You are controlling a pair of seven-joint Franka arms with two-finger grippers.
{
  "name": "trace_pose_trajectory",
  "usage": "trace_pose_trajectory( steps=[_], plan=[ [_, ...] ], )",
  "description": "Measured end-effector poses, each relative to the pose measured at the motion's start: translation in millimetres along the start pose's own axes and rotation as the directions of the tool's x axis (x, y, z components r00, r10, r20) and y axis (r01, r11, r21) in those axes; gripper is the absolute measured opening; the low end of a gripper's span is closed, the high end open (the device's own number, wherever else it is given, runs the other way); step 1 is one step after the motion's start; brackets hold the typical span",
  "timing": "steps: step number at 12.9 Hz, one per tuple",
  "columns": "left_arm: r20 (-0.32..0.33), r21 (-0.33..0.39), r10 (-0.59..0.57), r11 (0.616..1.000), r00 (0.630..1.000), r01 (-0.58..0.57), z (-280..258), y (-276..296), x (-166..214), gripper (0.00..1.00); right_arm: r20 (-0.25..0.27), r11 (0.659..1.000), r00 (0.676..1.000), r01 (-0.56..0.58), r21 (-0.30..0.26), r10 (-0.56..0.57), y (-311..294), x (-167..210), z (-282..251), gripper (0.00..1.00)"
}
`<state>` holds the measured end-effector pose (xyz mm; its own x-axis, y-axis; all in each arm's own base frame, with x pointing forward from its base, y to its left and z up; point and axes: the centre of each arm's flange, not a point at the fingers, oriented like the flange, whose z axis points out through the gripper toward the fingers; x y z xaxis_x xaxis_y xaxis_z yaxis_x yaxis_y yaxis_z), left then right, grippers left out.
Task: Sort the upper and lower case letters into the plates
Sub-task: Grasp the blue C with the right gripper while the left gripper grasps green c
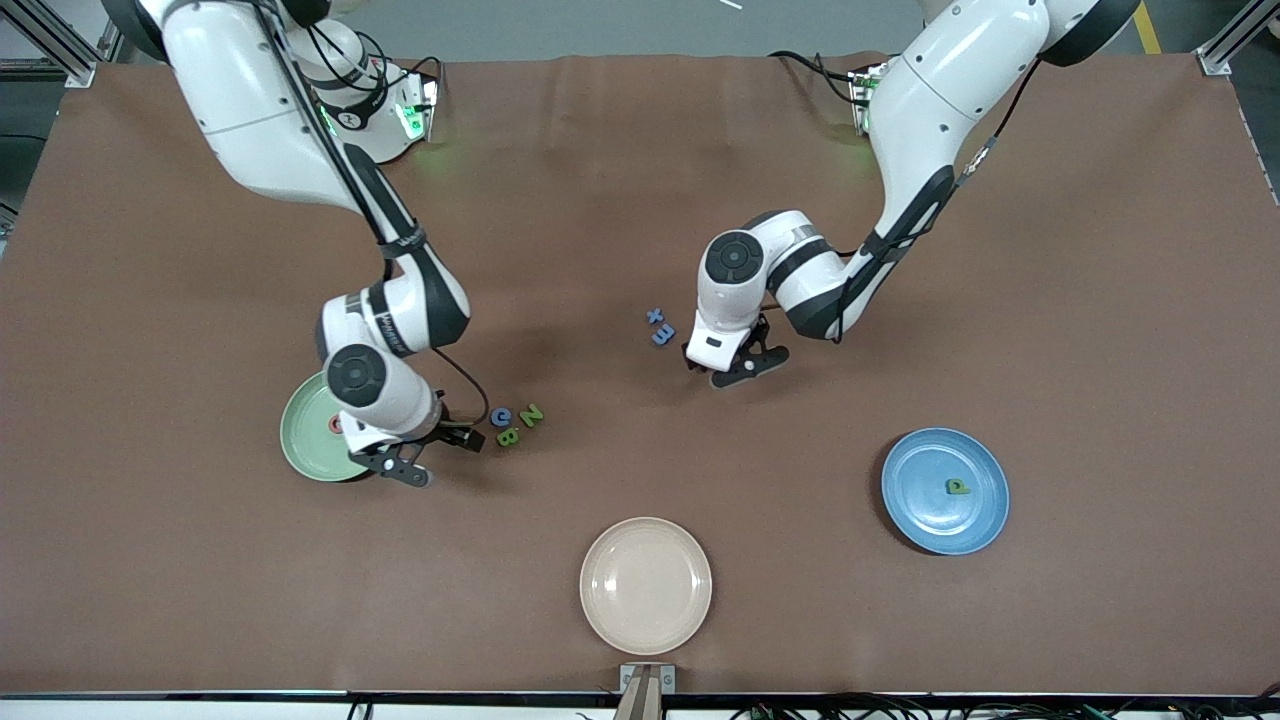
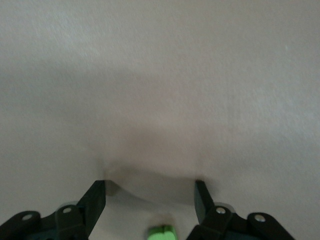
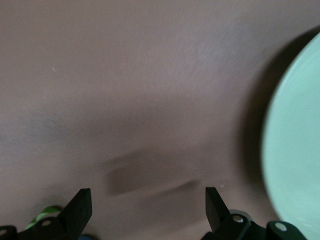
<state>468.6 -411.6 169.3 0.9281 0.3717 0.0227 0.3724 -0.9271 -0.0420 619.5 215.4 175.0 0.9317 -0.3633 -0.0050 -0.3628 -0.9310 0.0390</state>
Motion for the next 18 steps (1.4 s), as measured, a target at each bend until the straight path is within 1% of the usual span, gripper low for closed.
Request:
trace_pose_trajectory(
  steps=[1,2,4,5,6,7,8,9,10,13,14,15,16,17,18],
  plan=[
    [0.0,-0.001,-0.011,1.0,1.0,0.011,-0.2,2.0,-4.2,0.78,-0.002,1.0,1.0,-0.007,-0.005,0.007,-4.6,-7.0,6.1,1.0],
    [-0.001,-0.001,-0.022,1.0,1.0,0.022,-0.4,3.3,-6.5,0.78,-0.004,1.0,1.0,-0.016,-0.006,0.016,-9.0,-11.2,6.7,1.0],
    [-0.001,-0.012,-0.032,0.999,0.999,0.032,-1.2,4.9,-8.6,0.71,-0.007,0.999,0.999,-0.044,-0.005,0.044,-18.4,-19.4,6.1,1.0],
    [-0.001,-0.02,-0.038,0.999,0.999,0.038,-1.5,6.2,-10.7,0.66,-0.009,0.998,0.998,-0.055,-0.003,0.055,-24.8,-25.2,5.8,1.0],
    [0.0,-0.024,-0.042,0.999,0.999,0.042,-1.0,6.5,-13.0,0.65,-0.01,0.998,0.998,-0.065,-0.002,0.065,-31.3,-31.3,5.4,1.0],
    [0.0,-0.029,-0.041,0.999,0.999,0.041,-2.2,7.0,-14.8,0.6,-0.011,0.997,0.997,-0.076,-0.002,0.076,-38.1,-38.2,5.3,1.0],
    [0.001,-0.03,-0.044,0.999,0.999,0.044,-2.6,7.2,-17.9,0.59,-0.011,0.996,0.996,-0.087,-0.002,0.087,-45.2,-45.7,5.3,1.0],
    [0.003,-0.034,-0.048,0.998,0.999,0.048,-4.3,8.4,-21.7,0.5,-0.011,0.996,0.996,-0.093,-0.002,0.093,-51.8,-52.9,5.3,1.0],
    [0.005,-0.034,-0.049,0.998,0.999,0.049,-5.3,9.1,-26.1,0.44,-0.011,0.995,0.995,-0.095,-0.003,0.095,-55.7,-57.6,5.4,1.0],
    [0.016,-0.033,-0.047,0.998,0.999,0.047,-5.3,10.3,-39.4,0.43,-0.014,0.995,0.995,-0.097,-0.001,0.097,-56.2,-58.7,5.6,0.96],
    [0.018,-0.033,-0.044,0.998,0.999,0.044,-5.4,9.9,-42.3,0.4,-0.015,0.995,0.995,-0.097,0.0,0.097,-56.3,-58.5,4.8,0.88],
    [0.018,-0.033,-0.041,0.999,0.999,0.042,-5.5,9.0,-44.4,0.4,-0.012,0.995,0.995,-0.1,-0.006,0.099,-54.4,-57.8,3.6,0.74],
    [0.018,-0.036,-0.038,0.999,0.999,0.039,-6.6,9.1,-46.0,0.31,-0.01,0.995,0.995,-0.103,-0.014,0.103,-51.5,-57.0,2.2,0.62],
    [0.018,-0.035,-0.037,0.999,0.999,0.038,-6.7,8.3,-46.9,0.27,-0.007,0.994,0.994,-0.106,-0.021,0.106,-49.0,-56.2,1.1,0.49],
    [0.017,-0.033,-0.038,0.999,0.999,0.039,-6.8,7.1,-46.2,0.27,-0.007,0.994,0.994,-0.108,-0.023,0.108,-47.4,-55.4,-1.0,0.39]
  ],
)
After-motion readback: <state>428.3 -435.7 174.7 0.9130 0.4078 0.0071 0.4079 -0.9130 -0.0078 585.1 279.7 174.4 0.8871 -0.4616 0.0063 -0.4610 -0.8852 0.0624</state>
